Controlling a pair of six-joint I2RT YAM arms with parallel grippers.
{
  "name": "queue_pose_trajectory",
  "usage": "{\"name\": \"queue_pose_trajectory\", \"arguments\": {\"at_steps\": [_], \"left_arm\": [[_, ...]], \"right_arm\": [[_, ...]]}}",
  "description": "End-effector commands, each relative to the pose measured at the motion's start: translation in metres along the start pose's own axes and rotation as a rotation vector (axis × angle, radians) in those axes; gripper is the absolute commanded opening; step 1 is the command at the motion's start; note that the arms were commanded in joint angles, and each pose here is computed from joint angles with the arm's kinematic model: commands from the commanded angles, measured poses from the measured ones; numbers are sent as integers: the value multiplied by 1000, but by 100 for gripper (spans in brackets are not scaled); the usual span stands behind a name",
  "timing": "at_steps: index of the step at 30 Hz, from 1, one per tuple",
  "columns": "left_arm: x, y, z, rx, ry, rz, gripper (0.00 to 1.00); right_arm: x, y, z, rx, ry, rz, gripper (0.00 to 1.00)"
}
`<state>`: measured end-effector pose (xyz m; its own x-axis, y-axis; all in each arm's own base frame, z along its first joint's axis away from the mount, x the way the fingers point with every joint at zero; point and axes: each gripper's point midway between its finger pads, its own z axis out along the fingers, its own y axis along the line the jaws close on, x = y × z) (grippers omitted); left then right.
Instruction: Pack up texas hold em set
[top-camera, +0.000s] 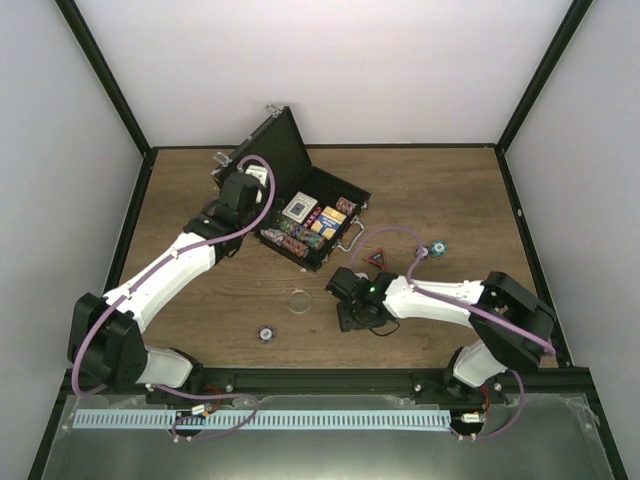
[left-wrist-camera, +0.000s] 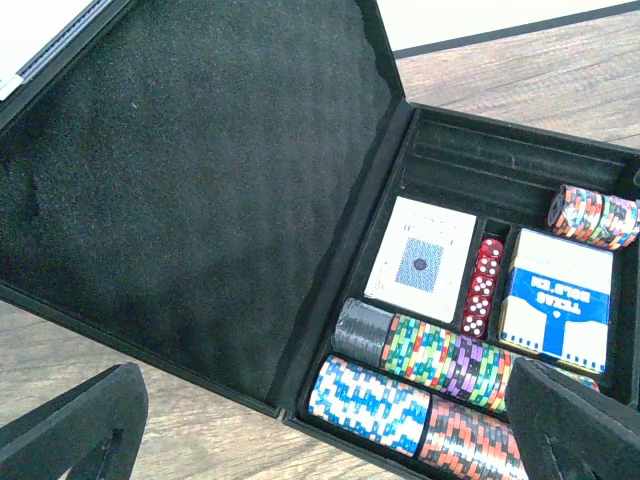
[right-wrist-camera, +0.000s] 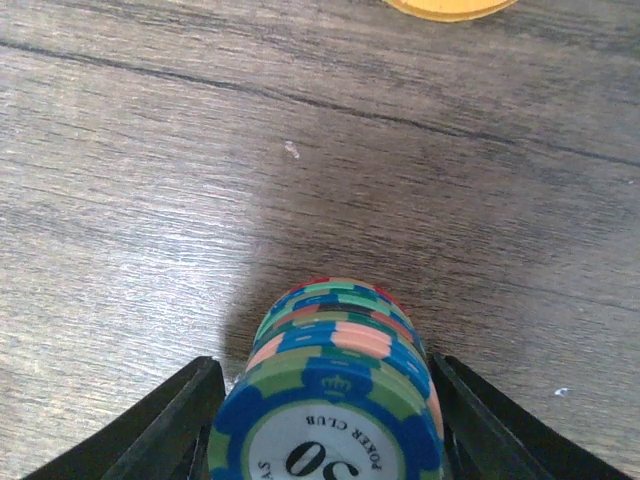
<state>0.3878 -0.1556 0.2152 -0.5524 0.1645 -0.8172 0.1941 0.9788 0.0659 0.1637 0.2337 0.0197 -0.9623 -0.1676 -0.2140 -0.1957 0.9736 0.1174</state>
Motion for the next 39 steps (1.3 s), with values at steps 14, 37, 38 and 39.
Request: {"name": "queue_pose_trajectory", "arguments": {"at_steps": [14, 37, 38, 39], "left_arm": [[1, -5, 2, 22, 10, -6, 100], [6, -14, -12, 95, 30, -148, 100], [11, -15, -16, 110, 39, -185, 100], [18, -16, -19, 125, 50, -229, 100]], "right_arm": [[16, 0, 15, 86, 51, -85, 53], [-4, 20, -10, -2, -42, -132, 34], [-7, 21, -13, -11, -51, -135, 34], [-11, 22, -16, -18, -58, -136, 34]]}}
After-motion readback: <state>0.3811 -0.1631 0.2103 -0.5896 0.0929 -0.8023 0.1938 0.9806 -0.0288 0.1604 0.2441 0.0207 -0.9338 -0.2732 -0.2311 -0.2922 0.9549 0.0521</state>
